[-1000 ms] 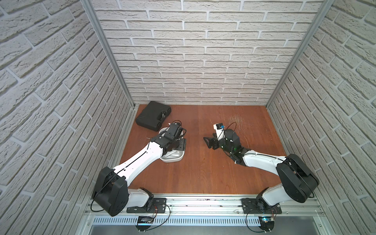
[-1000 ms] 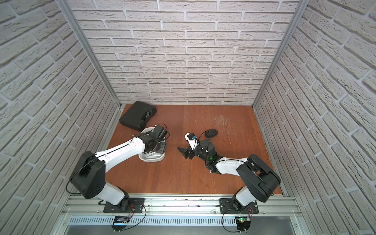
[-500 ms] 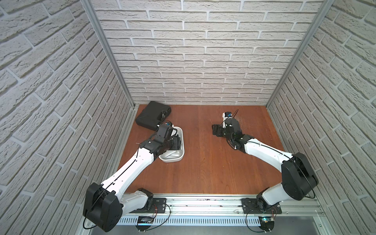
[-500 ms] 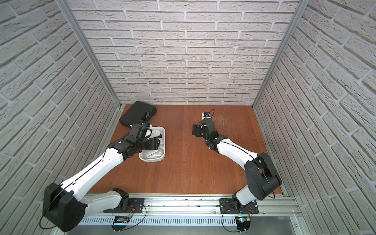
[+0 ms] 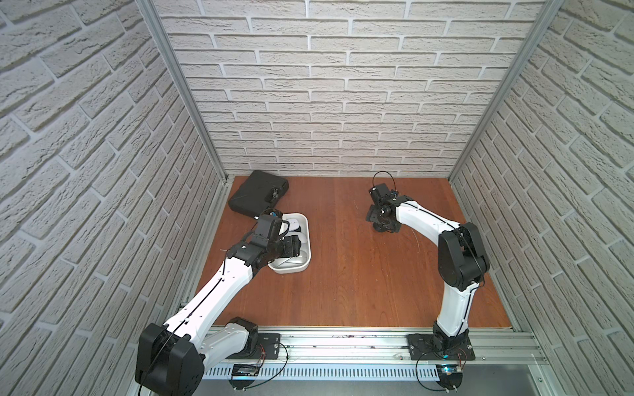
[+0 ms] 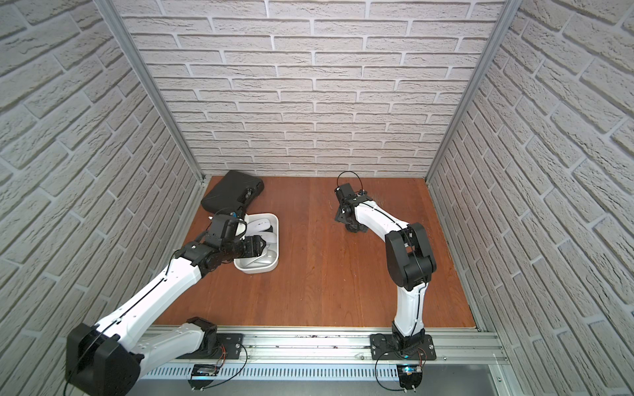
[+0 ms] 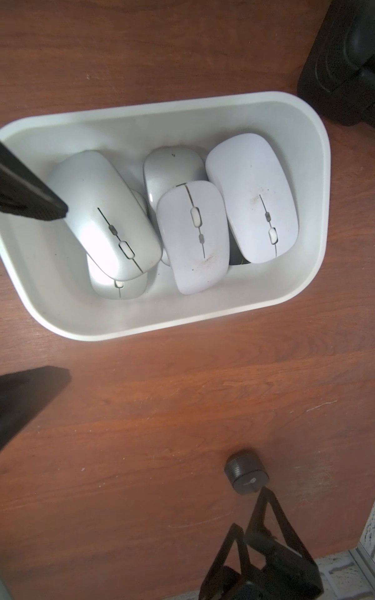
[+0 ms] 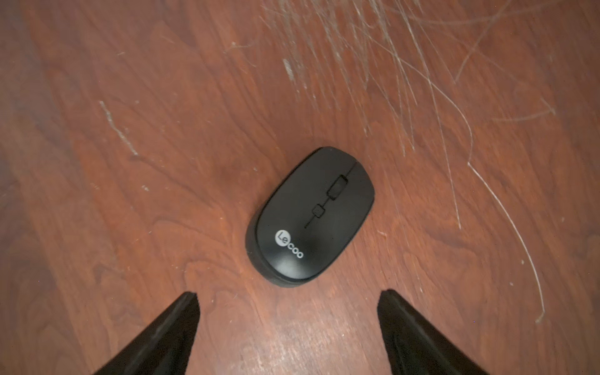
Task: Put the mouse in the storage box
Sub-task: Pick up the mouse from the center of the board.
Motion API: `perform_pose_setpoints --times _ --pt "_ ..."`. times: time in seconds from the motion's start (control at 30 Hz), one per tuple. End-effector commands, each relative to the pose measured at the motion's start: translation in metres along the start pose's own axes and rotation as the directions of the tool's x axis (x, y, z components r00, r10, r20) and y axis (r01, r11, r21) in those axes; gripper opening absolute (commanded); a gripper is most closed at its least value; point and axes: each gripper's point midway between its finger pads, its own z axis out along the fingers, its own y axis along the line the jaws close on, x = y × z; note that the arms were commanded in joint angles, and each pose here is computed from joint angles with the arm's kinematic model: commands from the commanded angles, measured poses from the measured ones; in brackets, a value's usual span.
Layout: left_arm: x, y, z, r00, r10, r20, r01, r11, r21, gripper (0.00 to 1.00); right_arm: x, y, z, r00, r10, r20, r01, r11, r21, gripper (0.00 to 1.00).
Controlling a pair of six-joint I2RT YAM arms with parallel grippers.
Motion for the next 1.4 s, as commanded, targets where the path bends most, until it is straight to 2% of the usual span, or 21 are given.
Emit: perform_pose_setpoints --times 0.0,0.37,0.9,1.23,1.37 --pt "0.0 -0.001 -0.001 1.0 -0.003 0.005 0.003 1.0 0.018 0.77 0.003 -0.007 0.0 0.992 0.121 -0.041 -0.119 0.992 0.043 0.9" --pt "0.001 -0.003 -0.001 1.0 -0.007 0.005 0.007 0.999 0.039 0.78 0.008 -0.003 0.037 0.955 0.271 -0.119 -0.261 0.961 0.092 0.89" --pt "0.006 -0.002 -0.001 1.0 -0.009 0.004 0.009 0.999 0.039 0.78 0.015 -0.011 0.066 0.915 0.37 -0.16 -0.347 0.925 0.153 0.83" --pt "0.005 -0.002 -0.001 1.0 -0.009 0.0 0.009 0.999 0.042 0.78 0.021 -0.018 0.079 0.907 0.383 -0.177 -0.348 0.916 0.199 0.82" --pt "0.006 -0.003 0.0 1.0 -0.009 -0.002 0.009 0.999 0.044 0.78 0.025 -0.018 0.081 0.908 0.373 -0.19 -0.338 0.921 0.193 0.74"
